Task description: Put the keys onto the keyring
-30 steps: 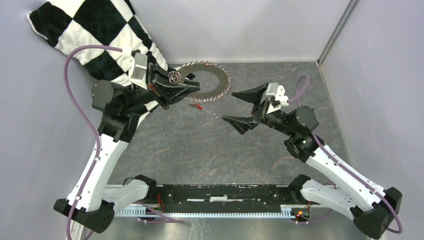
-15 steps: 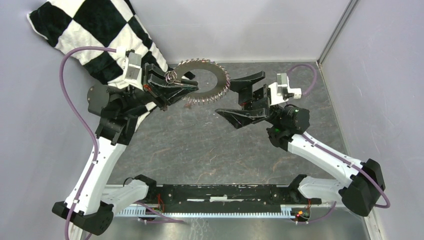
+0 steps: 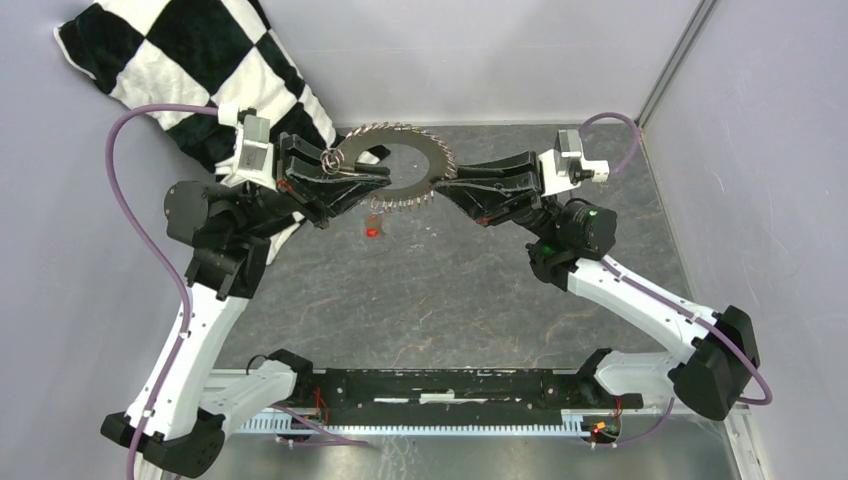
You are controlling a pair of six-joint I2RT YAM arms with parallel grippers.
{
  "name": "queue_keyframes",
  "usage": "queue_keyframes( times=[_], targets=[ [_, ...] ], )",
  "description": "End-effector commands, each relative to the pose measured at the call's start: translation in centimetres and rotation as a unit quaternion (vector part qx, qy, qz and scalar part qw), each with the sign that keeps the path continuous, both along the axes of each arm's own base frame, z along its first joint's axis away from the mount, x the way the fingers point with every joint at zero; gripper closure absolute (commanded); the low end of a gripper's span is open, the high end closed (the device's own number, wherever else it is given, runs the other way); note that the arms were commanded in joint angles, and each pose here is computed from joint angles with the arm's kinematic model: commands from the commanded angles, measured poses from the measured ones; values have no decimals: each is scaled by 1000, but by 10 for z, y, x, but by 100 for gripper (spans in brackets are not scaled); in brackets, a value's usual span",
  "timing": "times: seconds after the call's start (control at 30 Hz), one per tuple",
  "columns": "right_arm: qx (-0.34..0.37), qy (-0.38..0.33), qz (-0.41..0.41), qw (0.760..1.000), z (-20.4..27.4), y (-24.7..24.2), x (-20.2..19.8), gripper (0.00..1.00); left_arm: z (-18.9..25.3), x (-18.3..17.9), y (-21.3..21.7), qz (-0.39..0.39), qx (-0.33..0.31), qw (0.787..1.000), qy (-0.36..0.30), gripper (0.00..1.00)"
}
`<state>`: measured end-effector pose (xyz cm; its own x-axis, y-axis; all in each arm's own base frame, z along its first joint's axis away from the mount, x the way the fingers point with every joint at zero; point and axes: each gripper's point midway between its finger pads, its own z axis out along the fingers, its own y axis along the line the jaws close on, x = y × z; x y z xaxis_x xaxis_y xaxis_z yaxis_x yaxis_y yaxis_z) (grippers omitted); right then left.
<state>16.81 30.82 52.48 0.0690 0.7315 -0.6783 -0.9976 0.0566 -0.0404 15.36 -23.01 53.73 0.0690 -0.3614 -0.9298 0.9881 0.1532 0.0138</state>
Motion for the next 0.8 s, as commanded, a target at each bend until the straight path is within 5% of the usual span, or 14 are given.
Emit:
queue_keyframes(
  times=[0.0,0.2,0.5,0.77],
  targets=[
    [12,-11,-15,1000,24,-3,1,99,8,-15,4,-10,-10,1000,-18,98],
    [-76,-53,-80,992,32,4,6,99,-12,-20,3,-20,21,999,-26,97],
    [-180,-99,-57,977,36,14,-7,99,-46,-24,-1,-40,77,996,-35,60],
    [-236,-110,-46,964,38,17,-10,99,-55,-32,2,-47,100,993,-34,55]
  ],
)
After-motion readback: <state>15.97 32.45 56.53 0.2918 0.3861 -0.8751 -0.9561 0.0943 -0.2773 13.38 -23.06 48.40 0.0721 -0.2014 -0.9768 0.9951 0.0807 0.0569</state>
